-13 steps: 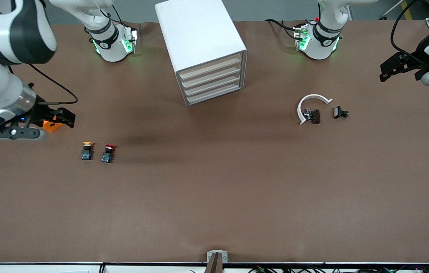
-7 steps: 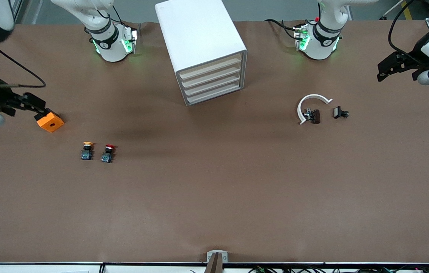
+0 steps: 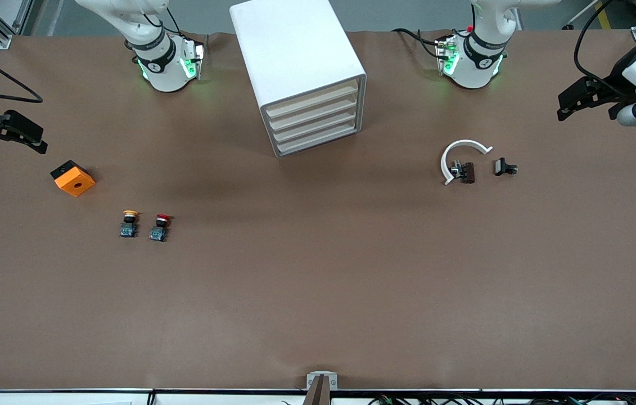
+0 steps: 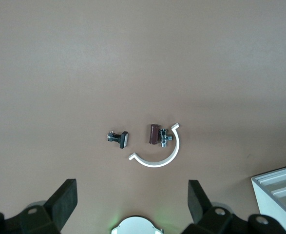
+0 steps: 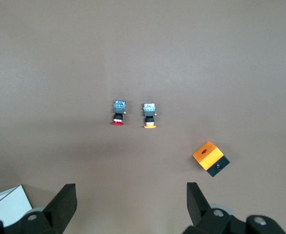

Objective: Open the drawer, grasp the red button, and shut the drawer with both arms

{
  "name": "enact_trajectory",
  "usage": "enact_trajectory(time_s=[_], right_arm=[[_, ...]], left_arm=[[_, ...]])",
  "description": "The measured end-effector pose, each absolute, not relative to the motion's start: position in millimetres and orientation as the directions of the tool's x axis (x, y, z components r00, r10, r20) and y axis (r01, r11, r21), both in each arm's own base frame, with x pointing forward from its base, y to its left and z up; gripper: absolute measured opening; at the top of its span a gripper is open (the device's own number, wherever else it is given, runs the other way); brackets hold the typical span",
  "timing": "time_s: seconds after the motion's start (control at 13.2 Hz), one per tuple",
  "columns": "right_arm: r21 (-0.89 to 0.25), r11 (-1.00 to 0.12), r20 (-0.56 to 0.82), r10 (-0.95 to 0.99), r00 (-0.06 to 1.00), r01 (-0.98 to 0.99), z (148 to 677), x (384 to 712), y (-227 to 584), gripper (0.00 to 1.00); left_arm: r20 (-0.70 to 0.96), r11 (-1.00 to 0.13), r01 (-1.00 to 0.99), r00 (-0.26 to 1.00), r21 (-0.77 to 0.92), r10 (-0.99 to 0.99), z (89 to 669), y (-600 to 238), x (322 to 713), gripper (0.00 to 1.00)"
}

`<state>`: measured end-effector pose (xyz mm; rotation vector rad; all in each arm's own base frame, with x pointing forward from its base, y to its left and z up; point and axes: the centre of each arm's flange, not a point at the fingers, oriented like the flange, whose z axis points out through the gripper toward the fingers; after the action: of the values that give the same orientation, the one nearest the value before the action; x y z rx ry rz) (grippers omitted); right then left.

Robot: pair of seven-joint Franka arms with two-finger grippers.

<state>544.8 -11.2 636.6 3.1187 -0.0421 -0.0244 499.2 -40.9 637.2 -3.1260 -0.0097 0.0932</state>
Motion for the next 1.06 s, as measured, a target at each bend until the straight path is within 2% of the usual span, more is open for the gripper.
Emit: enact_trajectory(time_s=[1.06], right_arm=[[0.021, -1.0, -0.032, -0.019, 0.999, -0.018, 630.2, 547.4, -14.1, 1.0]], left_arm=[[-0.032, -1.0, 0.016, 0.999, -0.01, 0.016, 643.1, -36.1, 510.8, 1.0]])
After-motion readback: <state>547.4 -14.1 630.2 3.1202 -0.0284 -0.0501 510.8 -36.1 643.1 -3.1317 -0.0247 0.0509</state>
